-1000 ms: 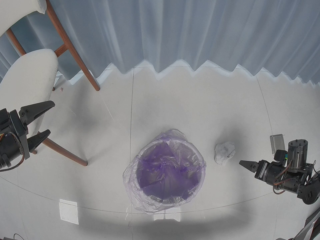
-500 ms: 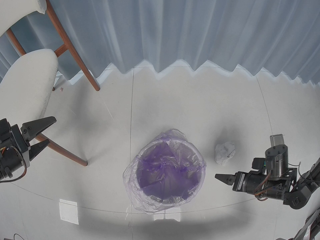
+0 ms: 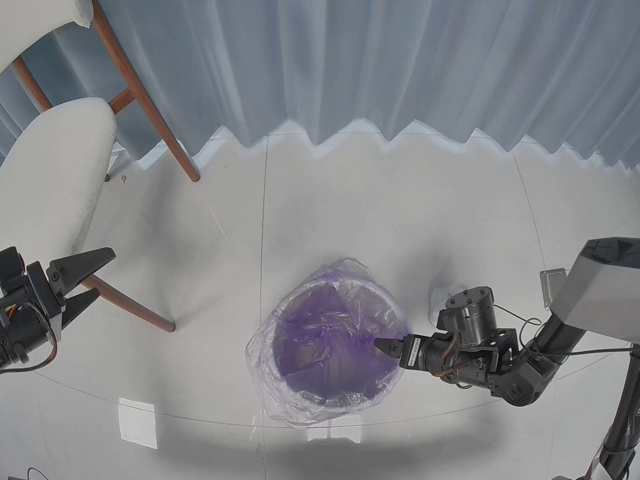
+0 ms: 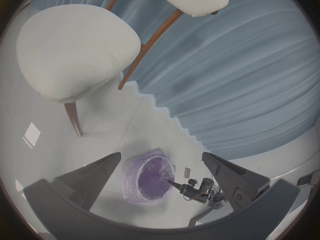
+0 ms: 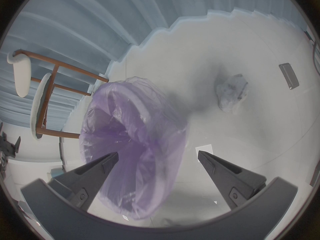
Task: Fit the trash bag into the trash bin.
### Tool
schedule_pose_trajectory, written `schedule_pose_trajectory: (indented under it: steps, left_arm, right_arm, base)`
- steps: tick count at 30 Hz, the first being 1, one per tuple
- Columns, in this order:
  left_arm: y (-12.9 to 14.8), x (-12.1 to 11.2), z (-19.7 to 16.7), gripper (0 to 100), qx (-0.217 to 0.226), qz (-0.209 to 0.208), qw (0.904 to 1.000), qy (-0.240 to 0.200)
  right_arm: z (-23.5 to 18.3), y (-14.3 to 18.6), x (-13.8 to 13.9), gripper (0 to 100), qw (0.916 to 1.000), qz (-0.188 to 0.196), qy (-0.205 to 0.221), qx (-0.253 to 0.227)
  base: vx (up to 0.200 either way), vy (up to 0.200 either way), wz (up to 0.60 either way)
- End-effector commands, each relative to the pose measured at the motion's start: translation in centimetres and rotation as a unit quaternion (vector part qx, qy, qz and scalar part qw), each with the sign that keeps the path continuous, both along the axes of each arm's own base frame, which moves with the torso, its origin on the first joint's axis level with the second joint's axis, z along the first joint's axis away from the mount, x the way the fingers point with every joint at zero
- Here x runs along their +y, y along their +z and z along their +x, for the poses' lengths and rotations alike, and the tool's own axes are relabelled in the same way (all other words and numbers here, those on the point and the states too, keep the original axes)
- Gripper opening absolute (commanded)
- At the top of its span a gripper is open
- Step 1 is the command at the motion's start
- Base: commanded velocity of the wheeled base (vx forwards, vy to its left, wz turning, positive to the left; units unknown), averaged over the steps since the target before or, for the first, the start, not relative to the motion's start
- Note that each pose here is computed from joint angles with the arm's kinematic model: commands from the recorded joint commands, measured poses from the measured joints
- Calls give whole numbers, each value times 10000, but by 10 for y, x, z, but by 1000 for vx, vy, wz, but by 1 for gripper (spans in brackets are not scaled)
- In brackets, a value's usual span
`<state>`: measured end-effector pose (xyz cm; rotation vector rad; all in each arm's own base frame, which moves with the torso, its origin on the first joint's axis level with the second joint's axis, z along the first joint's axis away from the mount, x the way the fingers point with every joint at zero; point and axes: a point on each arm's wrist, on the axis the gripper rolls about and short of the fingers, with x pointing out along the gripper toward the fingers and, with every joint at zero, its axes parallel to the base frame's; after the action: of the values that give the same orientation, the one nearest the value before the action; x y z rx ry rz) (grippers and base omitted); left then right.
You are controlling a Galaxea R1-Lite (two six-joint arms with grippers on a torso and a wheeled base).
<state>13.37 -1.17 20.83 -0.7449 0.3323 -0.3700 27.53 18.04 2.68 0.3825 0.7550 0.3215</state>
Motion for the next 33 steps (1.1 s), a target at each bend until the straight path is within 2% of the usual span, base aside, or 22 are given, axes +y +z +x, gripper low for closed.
schedule_pose_trajectory:
  steps: [1,4,5,8,13,15,17,19,20,24,28,31,33]
  left_arm:
    - [-6,-3,0,100,115,12,9999,-103]
    - [-7,-7,3,100,176,23,9995,-249]
    - [-8,-9,5,100,221,30,9993,-295]
    - [-10,-16,10,100,335,44,9982,-487]
    - [-20,-28,20,100,646,85,9943,-838]
    - [-22,-29,23,100,715,92,9937,-860]
    - [-30,-30,33,100,920,109,9919,-866]
    - [-30,-31,34,100,936,111,9918,-866]
    - [-31,-32,40,100,1008,106,9908,-893]
    - [-33,-34,46,100,1110,61,9894,-932]
    - [-47,-40,46,100,1466,4,9796,-1377]
    - [-54,-44,49,100,1627,6,9750,-1511]
    - [-66,-48,60,100,1913,26,9693,-1543]
  right_arm:
    - [18,-23,11,100,9998,-138,-35,152]
    - [29,-28,18,100,9998,-130,-82,92]
    - [30,-29,19,0,9998,-136,-111,79]
    - [31,-28,20,0,9998,-90,-147,60]
    - [26,-23,22,0,9988,248,-371,214]
    - [25,-22,22,0,9981,337,-445,257]
    - [22,-7,17,0,9949,684,-685,301]
    - [23,-6,16,0,9945,710,-705,298]
    - [18,8,12,0,9899,1029,-910,344]
    - [11,18,5,0,9882,1132,-979,331]
    - [4,29,0,0,9859,1287,-1031,292]
    - [3,36,-1,0,9835,1424,-1078,279]
    - [-1,41,-3,0,9818,1492,-1127,330]
  base:
    - [0,0,0]
    - [0,0,0]
    - [0,0,0]
    - [0,0,0]
    - [0,0,0]
    - [0,0,0]
    - [0,0,0]
    - [0,0,0]
    - [0,0,0]
    - [0,0,0]
    - [0,0,0]
    - [0,0,0]
    - [0,0,0]
